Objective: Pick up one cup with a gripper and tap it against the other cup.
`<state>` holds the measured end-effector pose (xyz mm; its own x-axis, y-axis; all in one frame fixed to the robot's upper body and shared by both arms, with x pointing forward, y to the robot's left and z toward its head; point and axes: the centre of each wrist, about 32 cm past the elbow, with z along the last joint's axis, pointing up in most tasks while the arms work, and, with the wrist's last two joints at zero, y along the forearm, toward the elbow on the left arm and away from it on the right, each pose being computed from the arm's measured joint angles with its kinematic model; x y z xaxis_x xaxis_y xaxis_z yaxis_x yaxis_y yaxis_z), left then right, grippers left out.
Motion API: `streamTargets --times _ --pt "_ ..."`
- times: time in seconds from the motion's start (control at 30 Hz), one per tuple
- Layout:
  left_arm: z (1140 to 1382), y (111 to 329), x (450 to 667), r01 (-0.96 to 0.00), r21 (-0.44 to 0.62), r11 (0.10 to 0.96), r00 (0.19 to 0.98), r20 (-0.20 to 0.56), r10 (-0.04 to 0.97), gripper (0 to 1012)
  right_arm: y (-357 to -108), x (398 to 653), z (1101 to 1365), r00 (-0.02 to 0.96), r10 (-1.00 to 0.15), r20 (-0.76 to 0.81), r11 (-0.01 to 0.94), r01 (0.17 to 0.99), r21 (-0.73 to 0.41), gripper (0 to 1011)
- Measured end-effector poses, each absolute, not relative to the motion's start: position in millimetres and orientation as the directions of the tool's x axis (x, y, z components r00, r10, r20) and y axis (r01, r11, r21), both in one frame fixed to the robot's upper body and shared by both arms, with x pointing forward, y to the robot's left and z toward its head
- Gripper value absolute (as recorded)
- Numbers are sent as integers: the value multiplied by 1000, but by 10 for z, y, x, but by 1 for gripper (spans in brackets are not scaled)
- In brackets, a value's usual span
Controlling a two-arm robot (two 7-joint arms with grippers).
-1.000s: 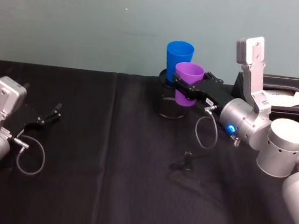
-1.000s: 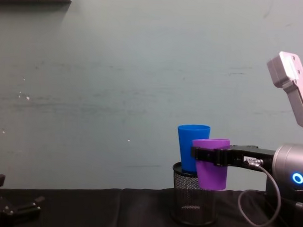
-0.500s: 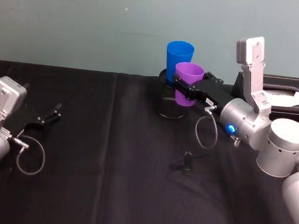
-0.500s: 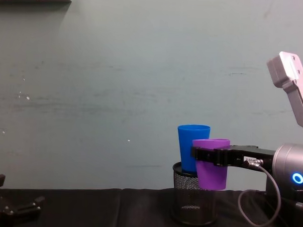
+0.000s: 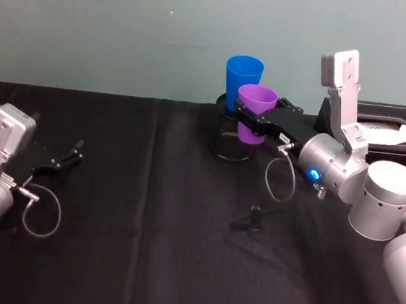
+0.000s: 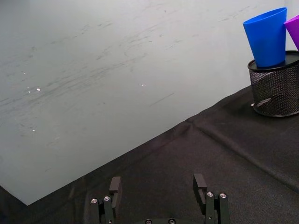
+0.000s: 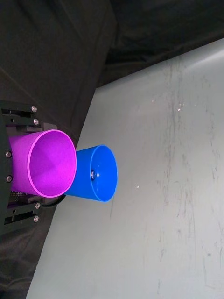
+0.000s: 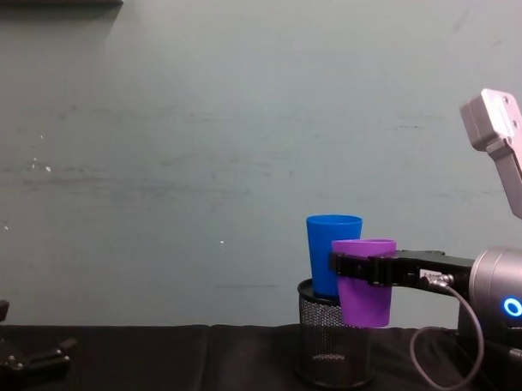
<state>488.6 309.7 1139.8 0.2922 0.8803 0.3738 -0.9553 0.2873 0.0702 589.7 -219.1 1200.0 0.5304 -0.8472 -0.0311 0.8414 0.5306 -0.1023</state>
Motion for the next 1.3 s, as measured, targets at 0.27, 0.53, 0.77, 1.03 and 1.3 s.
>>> streamTargets --times 0.27,0.53,0.77,1.03,1.3 --pt "11397 3096 4886 -955 70 287 292 374 880 1000 -2191 5897 12000 530 -847 -31 531 841 -102 734" --pt "11398 3097 4886 -955 70 287 292 374 880 1000 -2191 5897 12000 530 -847 -31 531 841 -102 734" --pt "11398 3097 4886 -955 70 287 292 374 880 1000 -2153 5812 12139 552 -834 -13 551 831 -74 734" --pt "11398 3096 4886 -955 70 287 292 374 880 1000 -2114 5424 12197 575 -818 -5 574 816 -74 734" --pt "11398 3096 4886 -955 70 287 292 374 880 1000 -1995 4898 11844 559 -829 22 555 827 -83 734"
